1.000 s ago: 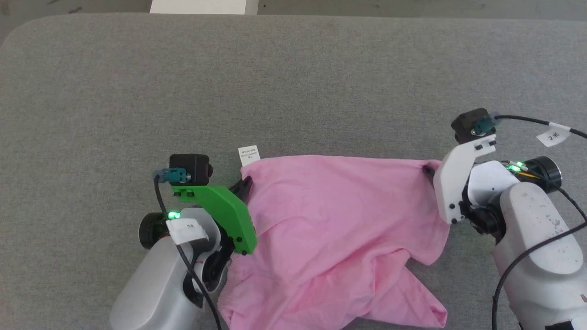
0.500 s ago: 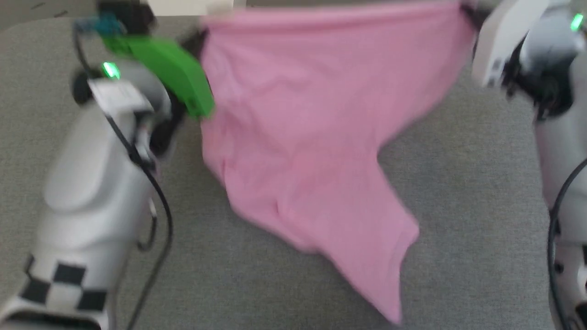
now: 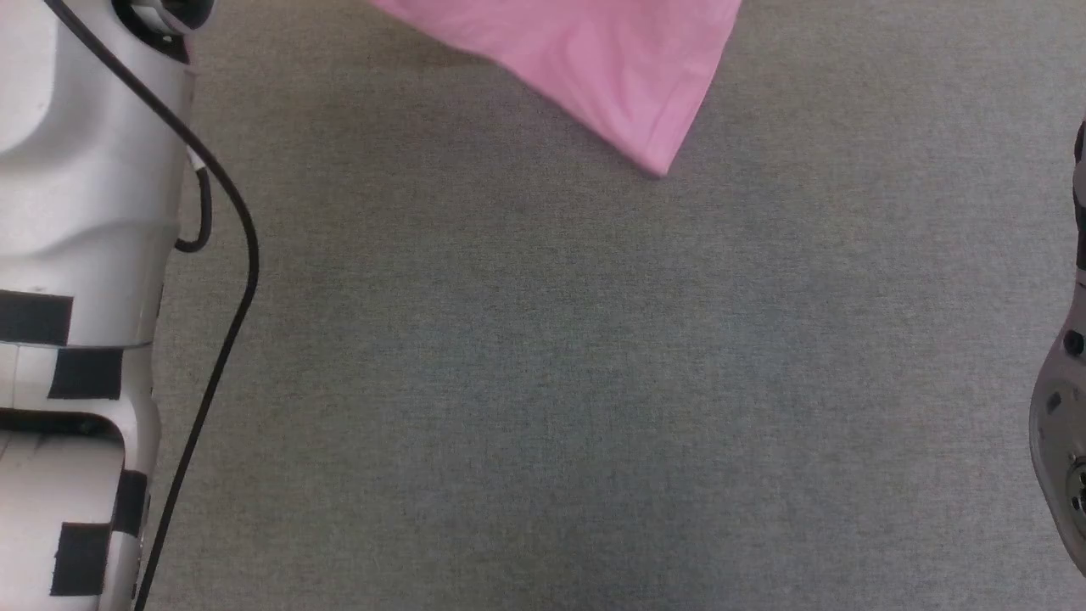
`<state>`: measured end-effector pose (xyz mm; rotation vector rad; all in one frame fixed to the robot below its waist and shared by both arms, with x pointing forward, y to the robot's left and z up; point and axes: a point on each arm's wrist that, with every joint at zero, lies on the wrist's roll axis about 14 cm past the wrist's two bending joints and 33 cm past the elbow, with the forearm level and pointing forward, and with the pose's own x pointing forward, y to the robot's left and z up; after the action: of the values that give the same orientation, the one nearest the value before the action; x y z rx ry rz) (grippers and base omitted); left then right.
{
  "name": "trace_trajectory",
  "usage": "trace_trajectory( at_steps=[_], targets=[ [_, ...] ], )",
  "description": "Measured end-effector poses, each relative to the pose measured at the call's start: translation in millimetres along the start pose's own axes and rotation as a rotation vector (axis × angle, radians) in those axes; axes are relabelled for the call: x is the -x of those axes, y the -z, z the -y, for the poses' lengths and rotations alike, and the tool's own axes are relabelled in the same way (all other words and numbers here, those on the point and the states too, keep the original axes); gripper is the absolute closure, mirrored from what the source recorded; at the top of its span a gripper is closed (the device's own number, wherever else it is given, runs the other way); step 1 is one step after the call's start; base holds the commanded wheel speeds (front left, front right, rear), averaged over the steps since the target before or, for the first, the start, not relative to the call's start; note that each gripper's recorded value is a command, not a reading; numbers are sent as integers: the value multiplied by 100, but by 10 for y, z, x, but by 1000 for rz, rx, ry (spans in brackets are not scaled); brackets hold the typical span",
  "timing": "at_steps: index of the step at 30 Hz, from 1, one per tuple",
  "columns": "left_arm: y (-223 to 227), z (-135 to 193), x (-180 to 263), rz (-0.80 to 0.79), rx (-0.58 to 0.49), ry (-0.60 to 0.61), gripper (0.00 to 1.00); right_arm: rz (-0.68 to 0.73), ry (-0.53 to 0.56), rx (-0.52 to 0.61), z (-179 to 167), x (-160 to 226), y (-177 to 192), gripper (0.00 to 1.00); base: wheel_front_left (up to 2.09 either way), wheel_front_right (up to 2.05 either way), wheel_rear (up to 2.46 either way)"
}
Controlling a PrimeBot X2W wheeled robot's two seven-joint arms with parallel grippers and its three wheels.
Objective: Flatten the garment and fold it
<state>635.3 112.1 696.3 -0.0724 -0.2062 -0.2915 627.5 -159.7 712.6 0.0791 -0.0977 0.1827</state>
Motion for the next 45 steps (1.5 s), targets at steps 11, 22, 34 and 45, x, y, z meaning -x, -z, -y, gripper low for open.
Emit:
trace_trajectory(
  at_steps=[11,22,34,45],
  targets=[
    [782,187,613,-86,54,57,100,-76,-25,-50,46,520,593,100,0,0,0],
    [1796,439,2329,-379,220,-51,100,-563,-19,-339,-140,2361,2157,100,0,0,0],
    [2266,431,3749,-704,328,-236,100,-995,-92,-484,-629,3911,2642,100,0,0,0],
    [1811,373,3399,-556,374,-248,100,-693,-67,-377,-358,3072,1961,100,0,0,0]
  ],
)
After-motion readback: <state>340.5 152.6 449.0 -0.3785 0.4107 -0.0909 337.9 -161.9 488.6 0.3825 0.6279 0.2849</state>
